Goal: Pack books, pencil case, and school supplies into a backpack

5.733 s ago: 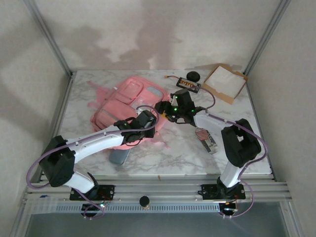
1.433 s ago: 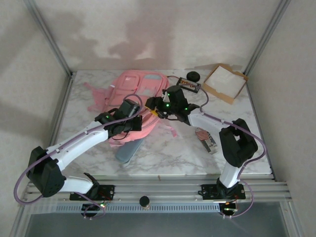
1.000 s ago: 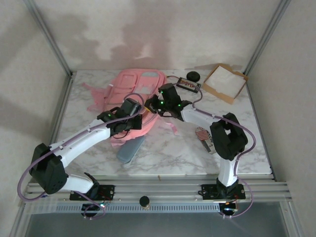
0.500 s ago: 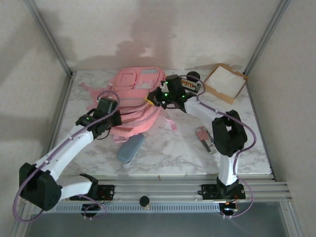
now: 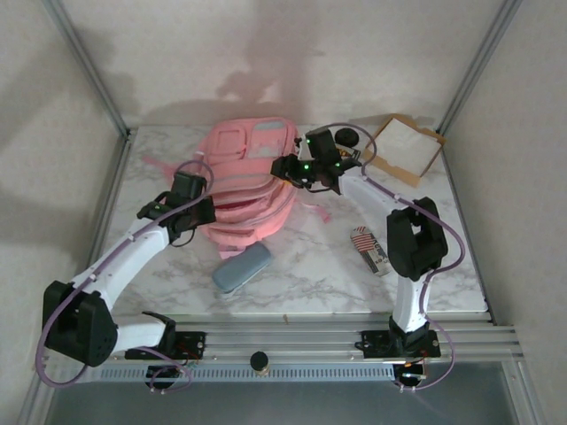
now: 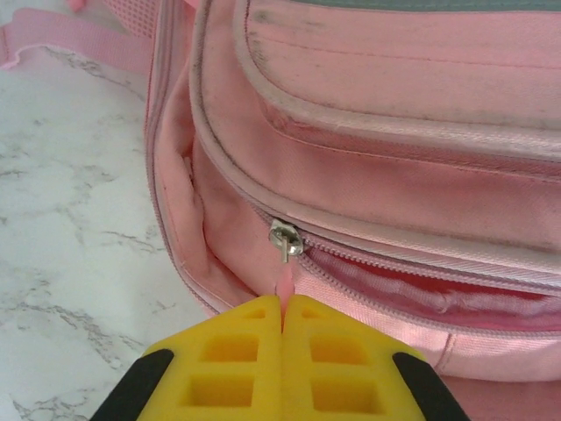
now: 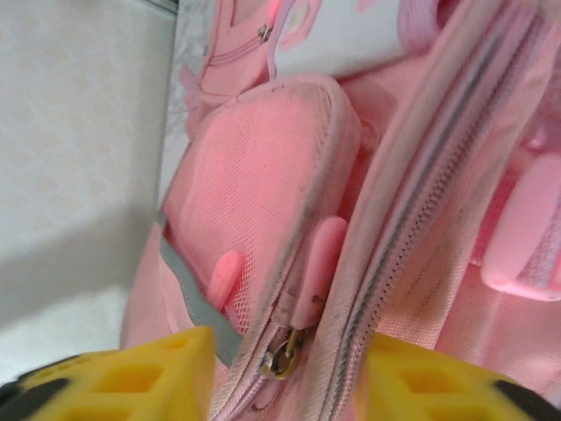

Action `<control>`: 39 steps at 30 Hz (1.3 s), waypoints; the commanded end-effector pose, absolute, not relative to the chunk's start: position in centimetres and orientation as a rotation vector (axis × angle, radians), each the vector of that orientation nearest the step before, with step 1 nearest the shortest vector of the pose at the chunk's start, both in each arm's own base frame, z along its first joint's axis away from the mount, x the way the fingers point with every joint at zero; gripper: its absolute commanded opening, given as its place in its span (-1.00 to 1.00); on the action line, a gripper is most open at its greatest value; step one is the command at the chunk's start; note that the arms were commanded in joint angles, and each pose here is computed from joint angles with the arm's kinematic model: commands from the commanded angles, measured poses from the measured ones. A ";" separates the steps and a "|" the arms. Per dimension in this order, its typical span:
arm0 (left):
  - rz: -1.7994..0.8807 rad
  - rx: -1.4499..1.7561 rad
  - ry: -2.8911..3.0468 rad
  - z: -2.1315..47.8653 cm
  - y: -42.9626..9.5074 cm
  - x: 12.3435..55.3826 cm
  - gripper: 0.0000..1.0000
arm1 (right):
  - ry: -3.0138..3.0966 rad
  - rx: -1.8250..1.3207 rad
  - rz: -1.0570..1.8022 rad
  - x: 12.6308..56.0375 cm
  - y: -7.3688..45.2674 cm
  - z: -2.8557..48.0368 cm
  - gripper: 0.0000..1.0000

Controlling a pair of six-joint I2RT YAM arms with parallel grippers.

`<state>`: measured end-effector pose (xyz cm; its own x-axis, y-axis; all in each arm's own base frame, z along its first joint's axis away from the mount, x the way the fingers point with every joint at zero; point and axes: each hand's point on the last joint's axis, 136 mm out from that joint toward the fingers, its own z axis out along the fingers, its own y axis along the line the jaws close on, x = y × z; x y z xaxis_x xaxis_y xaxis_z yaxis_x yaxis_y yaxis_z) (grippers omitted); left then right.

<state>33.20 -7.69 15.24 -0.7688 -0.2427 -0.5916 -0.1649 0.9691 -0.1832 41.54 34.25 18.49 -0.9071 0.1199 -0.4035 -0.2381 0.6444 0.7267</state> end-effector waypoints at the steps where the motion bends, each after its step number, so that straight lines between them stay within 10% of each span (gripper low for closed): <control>1: -0.256 -0.221 2.386 17.3 -9.0 33.8 -1.00 | 2.303 -0.431 0.943 39.2 34.5 23.6 0.05; 13: -0.326 -0.200 2.334 19.5 -10.1 34.9 -1.00 | 2.050 -1.150 0.548 32.9 40.5 23.2 0.55; 39: -0.289 -0.219 2.332 19.8 -9.3 34.9 -1.00 | 1.831 -1.416 0.172 38.4 44.1 15.9 0.20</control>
